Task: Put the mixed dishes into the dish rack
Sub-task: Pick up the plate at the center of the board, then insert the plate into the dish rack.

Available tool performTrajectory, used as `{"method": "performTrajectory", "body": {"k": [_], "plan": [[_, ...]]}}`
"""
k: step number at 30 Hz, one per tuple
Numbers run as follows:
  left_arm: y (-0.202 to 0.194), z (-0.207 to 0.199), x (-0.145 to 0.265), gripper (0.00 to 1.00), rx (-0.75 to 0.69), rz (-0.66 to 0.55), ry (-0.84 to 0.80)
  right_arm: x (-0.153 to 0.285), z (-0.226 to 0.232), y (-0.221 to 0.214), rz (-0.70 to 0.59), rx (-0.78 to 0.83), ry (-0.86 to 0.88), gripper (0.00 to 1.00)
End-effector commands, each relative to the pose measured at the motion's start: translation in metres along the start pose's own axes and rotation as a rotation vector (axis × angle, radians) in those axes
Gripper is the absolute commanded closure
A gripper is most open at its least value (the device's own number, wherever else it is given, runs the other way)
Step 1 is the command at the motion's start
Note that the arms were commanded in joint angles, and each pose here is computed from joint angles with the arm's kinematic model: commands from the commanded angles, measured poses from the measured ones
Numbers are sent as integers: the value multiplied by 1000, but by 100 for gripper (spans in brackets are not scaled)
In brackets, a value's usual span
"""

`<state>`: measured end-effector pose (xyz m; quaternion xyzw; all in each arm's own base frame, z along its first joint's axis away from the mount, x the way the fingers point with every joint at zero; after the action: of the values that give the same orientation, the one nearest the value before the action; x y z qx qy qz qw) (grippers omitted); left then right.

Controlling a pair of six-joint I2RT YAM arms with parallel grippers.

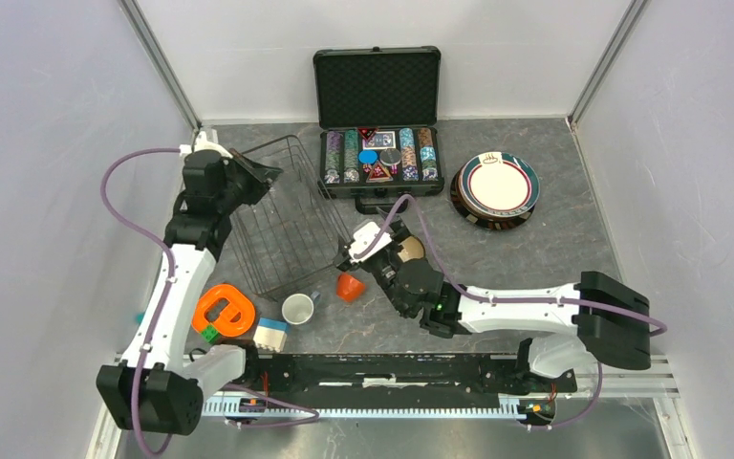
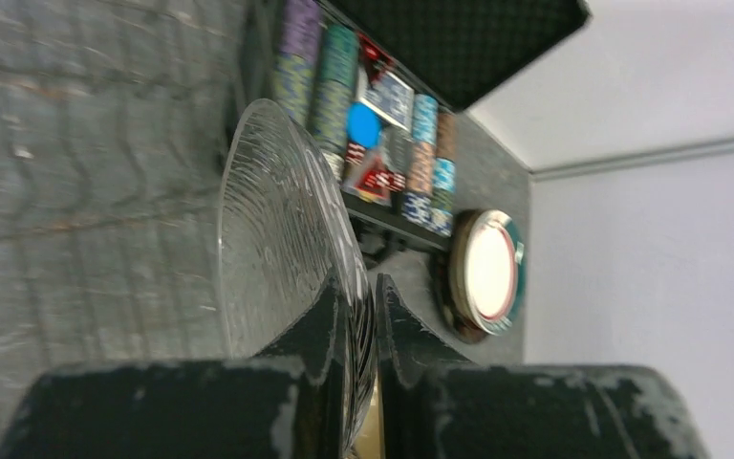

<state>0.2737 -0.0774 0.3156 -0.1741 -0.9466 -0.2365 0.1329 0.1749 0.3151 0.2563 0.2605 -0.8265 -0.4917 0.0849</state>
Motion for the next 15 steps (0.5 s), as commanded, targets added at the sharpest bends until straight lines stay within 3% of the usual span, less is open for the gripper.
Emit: {"method": "performTrajectory", "body": {"k": [1, 7, 15], "plan": [[33, 5, 4, 98, -147, -52, 49, 6, -6, 0, 11, -86, 57, 3], [77, 35, 1, 98, -136, -78, 132, 10, -26, -7, 24, -168, 85, 3], [92, 61, -13, 98, -119, -60, 168, 8, -53, -20, 51, -280, 100, 2]]}}
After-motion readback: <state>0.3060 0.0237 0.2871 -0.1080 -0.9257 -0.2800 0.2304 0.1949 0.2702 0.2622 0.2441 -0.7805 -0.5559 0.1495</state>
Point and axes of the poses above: each gripper's point midway between its finger pads, its own x axis back along the fingers, its own z axis along the line the jaws close on, y = z × x, the point moved 8 cm from there along x, back along the fingers, and after that the axes turned 12 degrees about x, right-handed, at the moved point
